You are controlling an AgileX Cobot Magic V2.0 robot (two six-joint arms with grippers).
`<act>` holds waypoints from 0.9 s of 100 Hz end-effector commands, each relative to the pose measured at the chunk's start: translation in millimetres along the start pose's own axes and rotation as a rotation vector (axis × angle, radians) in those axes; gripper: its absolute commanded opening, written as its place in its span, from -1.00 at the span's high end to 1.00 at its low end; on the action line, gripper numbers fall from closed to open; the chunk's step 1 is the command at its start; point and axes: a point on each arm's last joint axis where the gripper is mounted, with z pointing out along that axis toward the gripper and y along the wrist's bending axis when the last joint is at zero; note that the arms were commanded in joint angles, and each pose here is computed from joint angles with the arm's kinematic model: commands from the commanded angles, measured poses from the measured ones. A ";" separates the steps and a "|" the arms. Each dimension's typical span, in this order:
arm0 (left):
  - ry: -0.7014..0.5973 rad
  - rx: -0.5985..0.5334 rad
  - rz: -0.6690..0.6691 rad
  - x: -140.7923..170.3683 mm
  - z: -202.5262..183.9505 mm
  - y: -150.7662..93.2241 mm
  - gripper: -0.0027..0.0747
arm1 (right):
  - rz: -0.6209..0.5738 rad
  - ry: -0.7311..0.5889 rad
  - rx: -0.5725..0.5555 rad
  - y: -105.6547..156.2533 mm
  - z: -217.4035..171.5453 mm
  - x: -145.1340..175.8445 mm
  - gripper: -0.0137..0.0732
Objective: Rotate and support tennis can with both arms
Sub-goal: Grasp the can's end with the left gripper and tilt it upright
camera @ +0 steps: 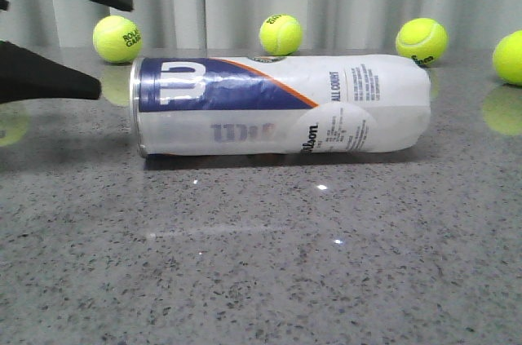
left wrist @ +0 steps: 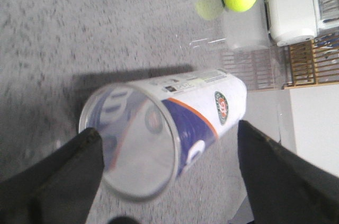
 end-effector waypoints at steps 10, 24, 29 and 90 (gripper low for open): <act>0.093 0.218 -0.013 -16.9 40.3 -21.1 -0.29 | -0.014 -0.099 0.008 -0.1 -2.0 -14.4 0.83; 0.131 0.302 -0.013 -18.3 56.6 -30.7 0.54 | -0.014 -0.099 0.008 -0.1 -2.0 -14.4 0.83; 0.133 0.347 0.019 -18.8 55.3 -37.3 0.97 | -0.014 -0.099 0.008 -0.1 -2.0 -14.4 0.83; 0.151 -0.455 0.782 -17.2 -49.8 -189.7 0.98 | -0.014 -0.099 0.008 -0.1 -2.0 -14.4 0.83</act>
